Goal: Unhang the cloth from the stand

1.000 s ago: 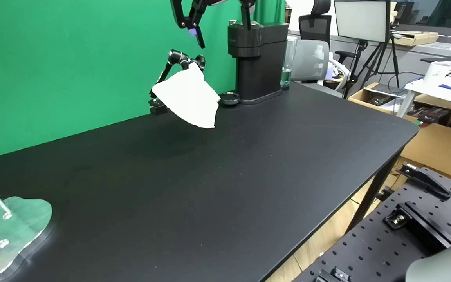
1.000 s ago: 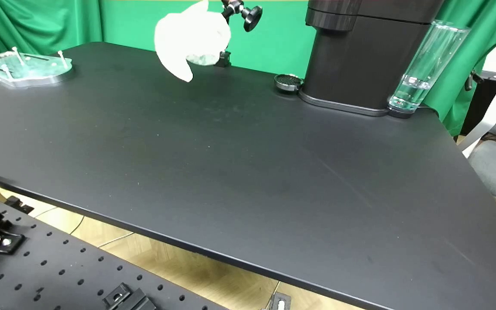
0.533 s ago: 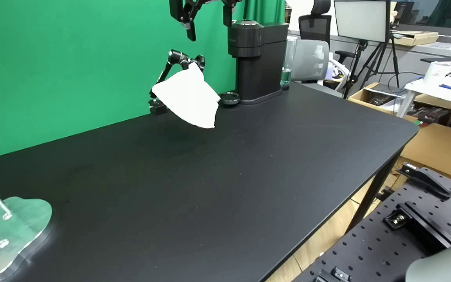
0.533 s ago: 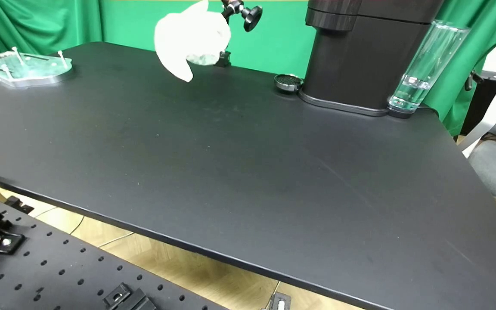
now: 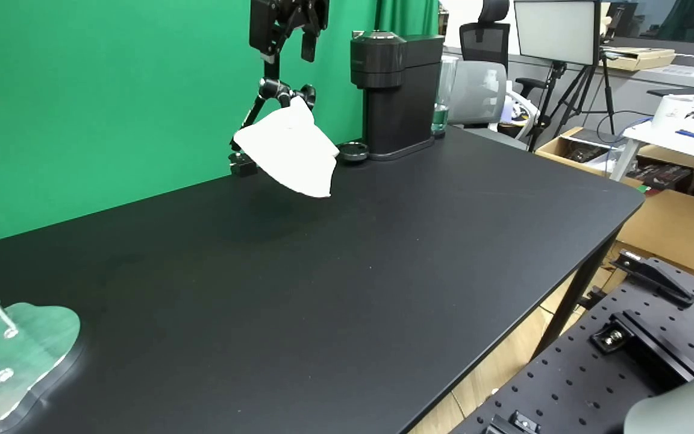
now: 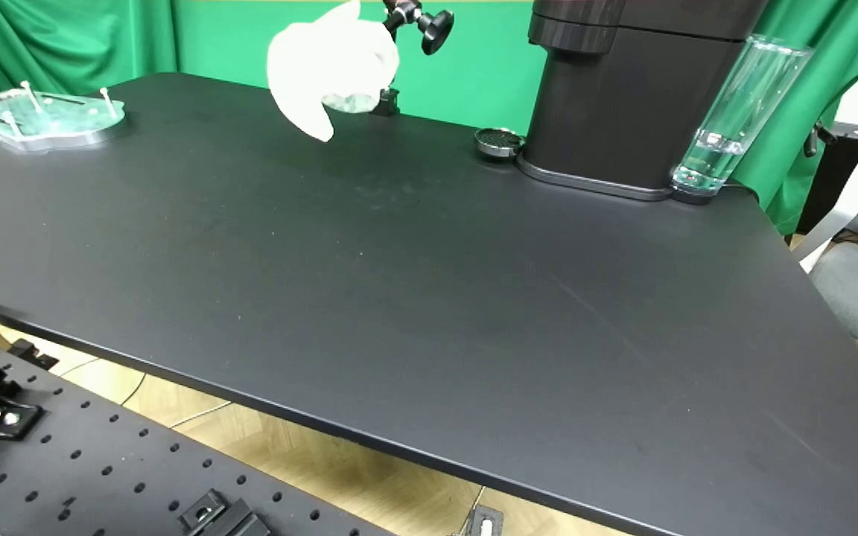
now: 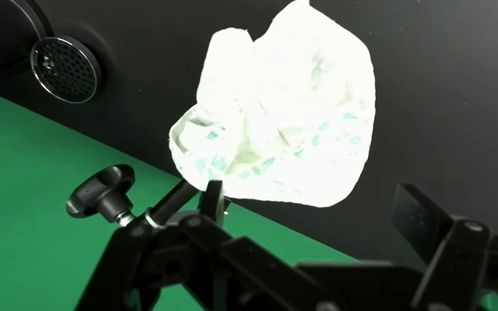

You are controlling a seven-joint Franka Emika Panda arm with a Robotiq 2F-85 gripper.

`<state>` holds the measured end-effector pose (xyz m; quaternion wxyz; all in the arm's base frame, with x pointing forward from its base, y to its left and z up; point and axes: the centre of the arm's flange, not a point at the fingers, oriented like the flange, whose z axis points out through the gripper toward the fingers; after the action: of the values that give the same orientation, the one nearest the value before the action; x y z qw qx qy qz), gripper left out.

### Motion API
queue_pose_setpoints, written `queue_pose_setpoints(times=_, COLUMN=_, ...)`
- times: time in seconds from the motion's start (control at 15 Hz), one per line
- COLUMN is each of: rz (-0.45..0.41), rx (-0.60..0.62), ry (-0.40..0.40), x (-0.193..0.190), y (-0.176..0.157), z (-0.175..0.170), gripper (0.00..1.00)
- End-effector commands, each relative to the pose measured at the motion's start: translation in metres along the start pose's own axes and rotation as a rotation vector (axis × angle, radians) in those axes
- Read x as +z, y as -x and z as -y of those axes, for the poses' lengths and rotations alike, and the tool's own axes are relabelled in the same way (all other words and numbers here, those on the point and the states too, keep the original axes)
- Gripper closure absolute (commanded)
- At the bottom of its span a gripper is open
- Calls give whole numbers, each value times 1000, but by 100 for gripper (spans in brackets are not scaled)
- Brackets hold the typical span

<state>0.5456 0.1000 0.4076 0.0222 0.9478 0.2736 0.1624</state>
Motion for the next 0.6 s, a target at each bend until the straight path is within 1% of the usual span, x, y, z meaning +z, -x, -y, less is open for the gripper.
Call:
queue_pose_setpoints(times=0.0, rz=20, rx=-53, ry=-27, x=19, y=-17, z=-31, gripper=0)
queue_pose_setpoints(times=0.13, rz=30, rx=-44, ry=-18, x=29, y=-16, z=-42, gripper=0)
queue_pose_setpoints(times=0.33, rz=45, rx=1, ry=-9, x=40, y=-13, z=-56, gripper=0)
queue_pose_setpoints(times=0.53, rz=56, rx=78, ry=3, x=53, y=-14, z=-61, gripper=0)
